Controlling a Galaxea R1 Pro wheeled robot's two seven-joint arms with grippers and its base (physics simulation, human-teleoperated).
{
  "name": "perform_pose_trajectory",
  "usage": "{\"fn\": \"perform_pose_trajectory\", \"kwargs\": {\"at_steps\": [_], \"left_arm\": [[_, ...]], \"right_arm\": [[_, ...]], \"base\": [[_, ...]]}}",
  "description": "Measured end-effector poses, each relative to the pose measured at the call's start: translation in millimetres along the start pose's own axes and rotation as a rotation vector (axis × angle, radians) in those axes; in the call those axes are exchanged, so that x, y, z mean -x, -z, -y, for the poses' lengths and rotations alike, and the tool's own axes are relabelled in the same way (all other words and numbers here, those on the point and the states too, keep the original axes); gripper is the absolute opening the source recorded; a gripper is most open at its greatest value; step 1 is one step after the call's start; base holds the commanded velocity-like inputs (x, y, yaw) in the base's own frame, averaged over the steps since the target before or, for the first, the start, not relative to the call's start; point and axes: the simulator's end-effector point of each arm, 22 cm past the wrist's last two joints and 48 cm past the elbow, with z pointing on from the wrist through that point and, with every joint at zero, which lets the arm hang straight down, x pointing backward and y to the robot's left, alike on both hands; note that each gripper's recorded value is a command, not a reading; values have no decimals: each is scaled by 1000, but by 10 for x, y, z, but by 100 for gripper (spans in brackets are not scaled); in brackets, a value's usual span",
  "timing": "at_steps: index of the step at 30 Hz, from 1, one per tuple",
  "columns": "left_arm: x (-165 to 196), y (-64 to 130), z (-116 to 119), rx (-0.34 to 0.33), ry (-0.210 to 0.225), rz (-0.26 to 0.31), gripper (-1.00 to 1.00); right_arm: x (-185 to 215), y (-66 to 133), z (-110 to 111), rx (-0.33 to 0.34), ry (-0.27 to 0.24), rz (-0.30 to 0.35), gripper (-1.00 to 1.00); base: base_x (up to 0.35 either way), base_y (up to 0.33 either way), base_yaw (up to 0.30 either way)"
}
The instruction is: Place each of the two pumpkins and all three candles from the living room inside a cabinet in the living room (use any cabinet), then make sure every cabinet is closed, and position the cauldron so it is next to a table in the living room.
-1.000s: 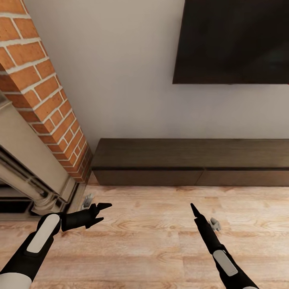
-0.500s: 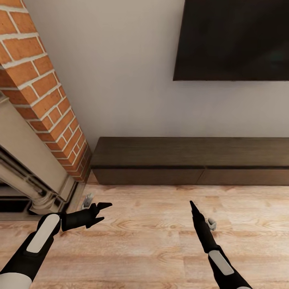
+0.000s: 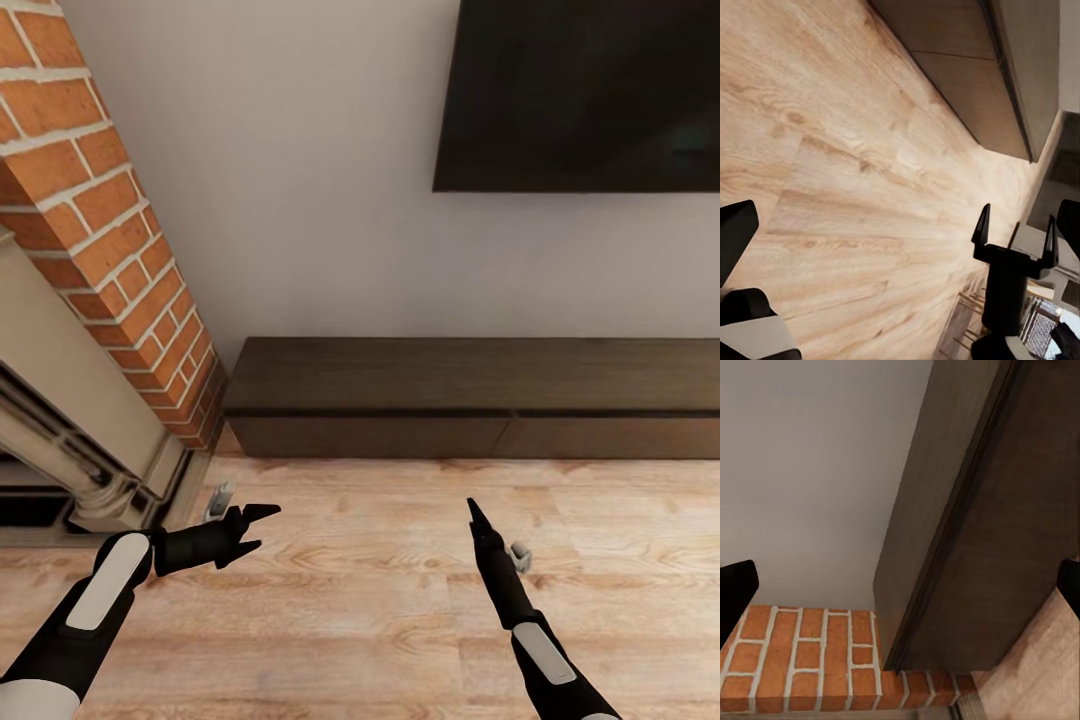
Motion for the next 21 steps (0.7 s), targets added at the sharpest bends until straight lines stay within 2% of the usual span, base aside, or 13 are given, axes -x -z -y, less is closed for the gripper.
{"fn": "perform_pose_trajectory", "kwargs": {"at_steps": [3, 7, 10, 14, 17, 21], "left_arm": [[-10, -37, -26, -5, 2, -4, 100], [-55, -103, -68, -8, -1, -17, 100], [-106, -162, -36, -36, 11, -31, 100], [-158, -200, 41, -74, 6, -52, 100], [-177, -176, 91, -94, -16, -69, 100], [-244, -122, 150, -147, 2, -99, 100]], "right_arm": [[47, -1, -29, 38, -25, 22, 100], [167, 1, -25, 70, -92, 82, 100], [198, -2, 6, 82, -141, 100, 100], [198, -11, 84, 78, -151, 108, 100], [191, -15, 152, 72, -148, 111, 100], [169, -15, 250, 63, -147, 111, 100]], "base": [[0, 0, 0], [0, 0, 0], [0, 0, 0], [0, 0, 0], [0, 0, 0], [0, 0, 0]]}}
